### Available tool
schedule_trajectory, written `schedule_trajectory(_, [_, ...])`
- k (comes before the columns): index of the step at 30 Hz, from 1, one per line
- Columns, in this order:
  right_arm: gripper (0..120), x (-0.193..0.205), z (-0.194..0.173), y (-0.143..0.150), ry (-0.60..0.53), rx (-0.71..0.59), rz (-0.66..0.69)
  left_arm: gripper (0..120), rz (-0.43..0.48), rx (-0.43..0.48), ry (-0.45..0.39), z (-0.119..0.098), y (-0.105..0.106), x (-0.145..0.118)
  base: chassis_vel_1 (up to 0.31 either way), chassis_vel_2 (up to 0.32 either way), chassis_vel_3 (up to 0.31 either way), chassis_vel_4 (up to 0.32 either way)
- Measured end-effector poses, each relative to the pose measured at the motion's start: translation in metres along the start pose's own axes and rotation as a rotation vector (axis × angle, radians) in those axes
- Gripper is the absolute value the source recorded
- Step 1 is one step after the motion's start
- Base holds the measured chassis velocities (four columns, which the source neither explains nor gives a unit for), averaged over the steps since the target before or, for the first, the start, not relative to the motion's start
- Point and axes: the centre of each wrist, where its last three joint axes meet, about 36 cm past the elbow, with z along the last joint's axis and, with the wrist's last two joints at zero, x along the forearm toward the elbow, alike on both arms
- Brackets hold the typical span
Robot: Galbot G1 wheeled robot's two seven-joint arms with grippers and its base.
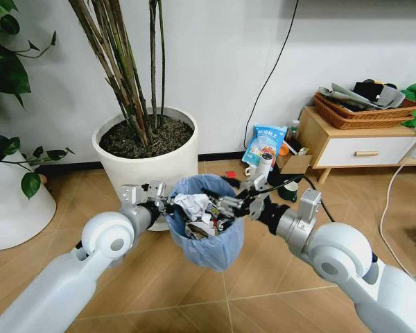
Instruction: Pick up the trash bin and place the garbage on the floor into it.
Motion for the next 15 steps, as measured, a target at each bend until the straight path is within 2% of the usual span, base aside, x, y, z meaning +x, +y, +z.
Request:
schedule_trajectory(2, [94, 0.003, 0.003, -0.006, -0.002, 0.037, 0.103, 0, -0.028, -0.018, 0.006, 0.007, 0.008, 0.006, 0.0, 0.0, 0.0, 0.0])
schedule_trajectory(5, [98, 0.005, 0.007, -0.008, 0.002, 0.061, 0.157, 0, -0.043, -0.024, 0.012, 0.011, 0.012, 0.011, 0.0, 0.0, 0.0, 0.0])
schedule_trajectory(8, [100, 0.01, 0.016, -0.014, 0.012, 0.102, 0.238, 0, -0.058, -0.033, 0.02, 0.015, 0.015, 0.019, 0.0, 0.0, 0.0, 0.0])
schedule_trajectory(11, [100, 0.032, 0.038, -0.018, 0.041, 0.141, 0.37, 0, -0.08, -0.045, 0.031, 0.022, 0.014, 0.034, 0.0, 0.0, 0.0, 0.0])
schedule_trajectory(15, [100, 0.046, 0.048, -0.017, 0.05, 0.157, 0.434, 0, -0.1, -0.049, 0.022, 0.025, 0.012, 0.037, 0.0, 0.0, 0.0, 0.0])
